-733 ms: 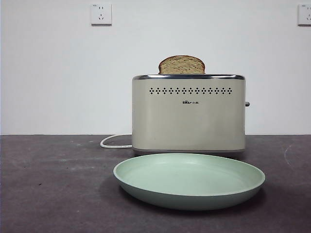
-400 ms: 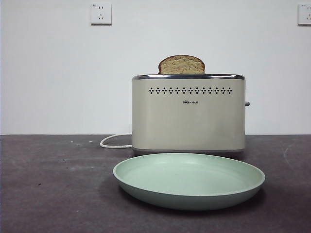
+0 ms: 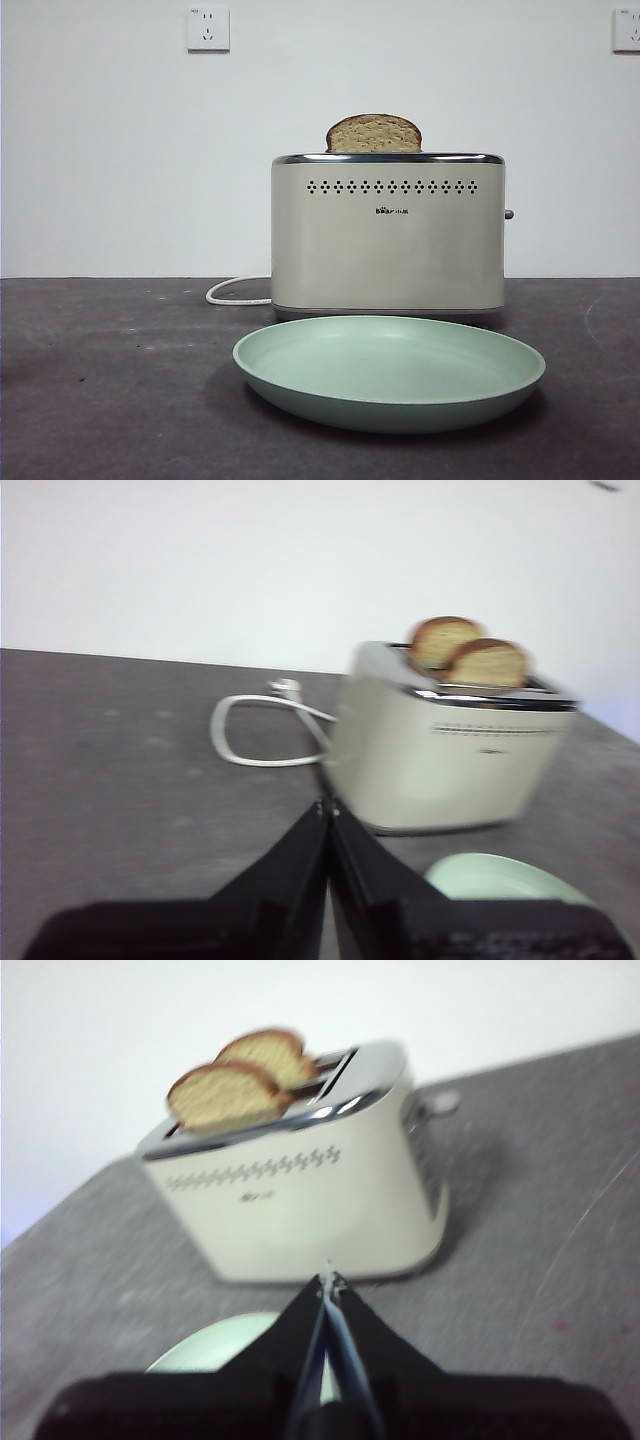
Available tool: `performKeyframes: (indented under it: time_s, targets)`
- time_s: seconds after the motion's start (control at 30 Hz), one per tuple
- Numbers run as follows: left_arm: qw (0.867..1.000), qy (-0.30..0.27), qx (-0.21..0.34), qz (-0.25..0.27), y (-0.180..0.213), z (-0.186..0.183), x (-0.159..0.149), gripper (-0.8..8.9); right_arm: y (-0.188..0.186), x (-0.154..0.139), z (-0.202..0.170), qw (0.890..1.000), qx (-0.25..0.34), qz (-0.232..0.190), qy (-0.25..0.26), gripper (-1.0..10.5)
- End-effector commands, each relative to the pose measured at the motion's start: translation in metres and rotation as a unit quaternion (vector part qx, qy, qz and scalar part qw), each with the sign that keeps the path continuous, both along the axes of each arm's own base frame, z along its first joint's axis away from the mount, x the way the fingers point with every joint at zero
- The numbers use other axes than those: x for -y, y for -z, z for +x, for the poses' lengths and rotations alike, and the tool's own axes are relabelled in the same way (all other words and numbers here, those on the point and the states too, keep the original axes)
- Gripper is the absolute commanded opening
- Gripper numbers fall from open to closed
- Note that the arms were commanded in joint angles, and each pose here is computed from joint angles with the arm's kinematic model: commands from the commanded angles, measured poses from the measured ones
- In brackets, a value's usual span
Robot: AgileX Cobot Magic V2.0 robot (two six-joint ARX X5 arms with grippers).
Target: Take the bread from the toaster,put the bread on the plate,put the plate on the table
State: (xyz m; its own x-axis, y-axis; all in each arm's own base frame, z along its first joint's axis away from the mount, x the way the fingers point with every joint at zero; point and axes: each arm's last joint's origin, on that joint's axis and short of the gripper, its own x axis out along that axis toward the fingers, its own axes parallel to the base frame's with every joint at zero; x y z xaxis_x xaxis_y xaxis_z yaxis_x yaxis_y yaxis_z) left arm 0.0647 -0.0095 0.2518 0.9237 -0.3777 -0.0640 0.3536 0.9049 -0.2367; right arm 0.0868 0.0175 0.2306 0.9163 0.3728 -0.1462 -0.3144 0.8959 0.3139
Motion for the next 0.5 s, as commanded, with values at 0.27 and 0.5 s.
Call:
performKeyframes:
  time_s: [0.27, 0.5]
  targets:
    - [0.993, 0.113, -0.044, 0.009, -0.047, -0.013, 0.006, -0.08, -0.079, -0.003, -0.003, 0.988, -0.099, -0.083, -0.085, -0.1]
    - [0.984, 0.14, -0.104, 0.039, -0.06, -0.026, 0.007, -0.08, -0.11, -0.003, -0.004, 0.969, -0.172, -0.134, -0.114, -0.1]
